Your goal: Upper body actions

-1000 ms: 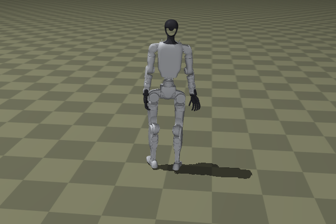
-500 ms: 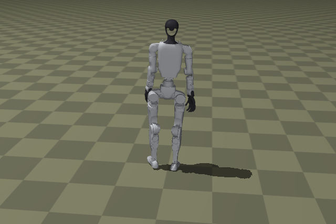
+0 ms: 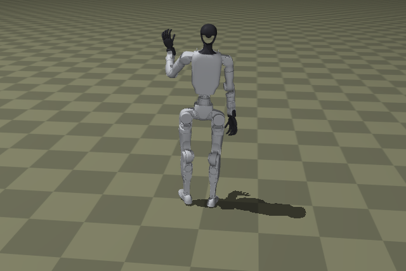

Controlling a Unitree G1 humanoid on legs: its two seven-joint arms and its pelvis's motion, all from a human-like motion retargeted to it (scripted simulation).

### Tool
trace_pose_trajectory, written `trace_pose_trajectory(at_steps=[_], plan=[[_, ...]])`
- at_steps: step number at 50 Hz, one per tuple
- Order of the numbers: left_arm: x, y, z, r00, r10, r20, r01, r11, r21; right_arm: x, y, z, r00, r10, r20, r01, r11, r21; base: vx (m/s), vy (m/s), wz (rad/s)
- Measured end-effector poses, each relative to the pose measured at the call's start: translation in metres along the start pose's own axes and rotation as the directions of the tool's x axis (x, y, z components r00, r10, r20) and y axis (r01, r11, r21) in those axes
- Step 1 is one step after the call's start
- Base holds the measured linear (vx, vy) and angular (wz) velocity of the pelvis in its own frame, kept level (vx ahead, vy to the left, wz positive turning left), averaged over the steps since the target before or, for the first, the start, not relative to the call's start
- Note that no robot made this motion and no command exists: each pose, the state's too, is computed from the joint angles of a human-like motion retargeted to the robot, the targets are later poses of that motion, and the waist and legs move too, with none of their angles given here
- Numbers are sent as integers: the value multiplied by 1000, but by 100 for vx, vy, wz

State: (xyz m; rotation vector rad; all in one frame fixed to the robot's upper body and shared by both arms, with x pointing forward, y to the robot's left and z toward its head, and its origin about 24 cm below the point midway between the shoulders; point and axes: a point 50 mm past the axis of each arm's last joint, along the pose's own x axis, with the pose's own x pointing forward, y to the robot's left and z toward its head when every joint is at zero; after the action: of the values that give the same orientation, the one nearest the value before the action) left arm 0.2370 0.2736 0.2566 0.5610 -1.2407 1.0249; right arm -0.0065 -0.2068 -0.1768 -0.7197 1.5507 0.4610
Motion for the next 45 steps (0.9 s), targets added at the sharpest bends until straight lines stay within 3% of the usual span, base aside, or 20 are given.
trace_pose_trajectory(at_steps=[4,7,10,19,23,26,30,36,39,43,45], plan=[[20,-24,-5,959,-255,-127,255,967,-13,0,-1,-2,1000,0,-5,0,1000,9,0,0,0],[22,-40,-20,831,-484,-276,493,869,-40,0,-1,-3,1000,4,-9,-4,1000,18,0,0,0],[23,-46,-27,760,-560,-330,576,815,-56,0,-3,-3,1000,3,-12,-3,1000,23,0,0,0],[28,-39,-14,876,-443,-192,451,892,-3,0,-2,-3,1000,1,-9,0,999,35,0,0,0],[22,-22,16,963,-236,129,245,967,-64,0,-3,-1,1000,8,-7,-7,999,40,0,0,0],[8,-5,28,962,-72,265,103,989,-105,0,-4,1,1000,10,-3,-10,999,37,0,0,0],[-23,4,22,977,-65,204,80,995,-67,0,-5,2,1000,7,1,-7,1000,22,0,0,0],[-78,17,5,953,-294,-74,293,956,-27,0,-6,4,1000,1,5,-1,1000,-1,0,0,0],[-109,22,-13,815,-476,-332,501,865,-11,0,-7,3,1000,-1,3,1,1000,-9,0,0,0],[-163,30,-46,332,-646,-688,801,578,-156,0,-8,1,1000,-1,0,1,1000,-4,0,0,0],[-182,33,-52,119,-668,-734,837,466,-288,0,-7,1,1000,2,1,-2,1000,1,0,0,0]])
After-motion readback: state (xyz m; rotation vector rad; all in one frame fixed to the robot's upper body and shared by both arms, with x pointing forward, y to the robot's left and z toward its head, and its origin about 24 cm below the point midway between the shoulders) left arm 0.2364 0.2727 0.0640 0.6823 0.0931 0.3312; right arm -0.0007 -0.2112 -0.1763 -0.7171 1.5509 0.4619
